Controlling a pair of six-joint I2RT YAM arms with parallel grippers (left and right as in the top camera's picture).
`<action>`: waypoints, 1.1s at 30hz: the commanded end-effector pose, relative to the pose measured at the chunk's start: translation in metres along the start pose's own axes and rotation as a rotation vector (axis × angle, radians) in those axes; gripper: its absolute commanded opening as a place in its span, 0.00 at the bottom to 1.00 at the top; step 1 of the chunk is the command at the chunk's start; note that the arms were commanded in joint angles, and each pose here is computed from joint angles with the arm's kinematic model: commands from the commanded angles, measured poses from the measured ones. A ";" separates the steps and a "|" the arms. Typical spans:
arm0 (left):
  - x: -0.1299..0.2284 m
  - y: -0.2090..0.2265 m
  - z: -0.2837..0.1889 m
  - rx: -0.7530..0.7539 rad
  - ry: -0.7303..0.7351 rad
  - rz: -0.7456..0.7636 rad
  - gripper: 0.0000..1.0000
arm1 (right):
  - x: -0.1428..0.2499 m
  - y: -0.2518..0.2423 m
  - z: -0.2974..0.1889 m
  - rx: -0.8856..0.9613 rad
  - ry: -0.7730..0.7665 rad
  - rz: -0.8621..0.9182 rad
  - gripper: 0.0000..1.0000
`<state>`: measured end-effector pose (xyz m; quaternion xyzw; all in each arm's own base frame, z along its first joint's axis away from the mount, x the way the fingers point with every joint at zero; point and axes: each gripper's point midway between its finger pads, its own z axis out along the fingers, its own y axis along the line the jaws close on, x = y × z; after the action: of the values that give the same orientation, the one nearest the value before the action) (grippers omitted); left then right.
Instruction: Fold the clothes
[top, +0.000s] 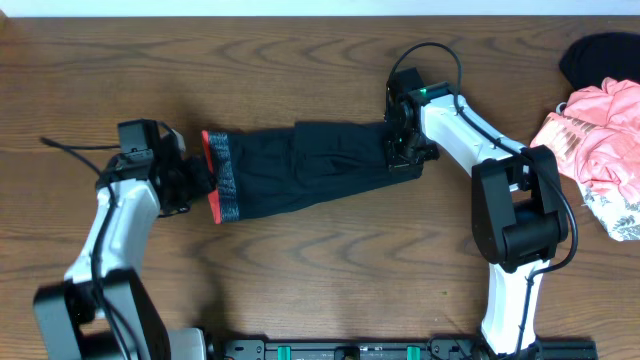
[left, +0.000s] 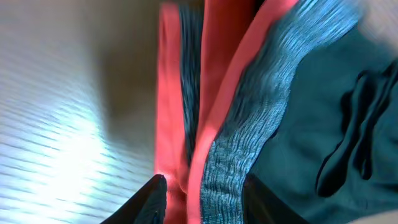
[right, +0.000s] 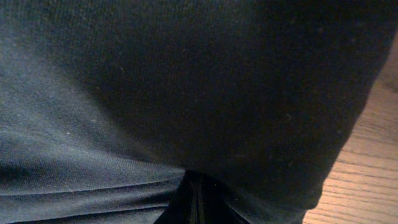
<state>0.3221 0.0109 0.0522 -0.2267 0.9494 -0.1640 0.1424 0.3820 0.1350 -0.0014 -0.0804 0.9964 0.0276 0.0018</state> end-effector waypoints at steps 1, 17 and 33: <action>0.021 -0.010 0.013 0.077 0.120 -0.086 0.41 | 0.005 -0.018 0.011 0.069 0.027 0.030 0.01; 0.067 0.039 0.002 -0.220 0.259 -0.329 0.46 | 0.005 -0.017 0.011 0.063 0.027 0.030 0.01; 0.076 -0.008 0.028 0.114 0.298 -0.492 0.46 | 0.005 -0.015 0.011 0.050 0.028 0.029 0.01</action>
<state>0.2797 -0.0279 0.0189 -0.3910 0.8845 -0.2544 -0.0043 0.3821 0.1347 -0.0014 -0.0802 0.9964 0.0272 0.0019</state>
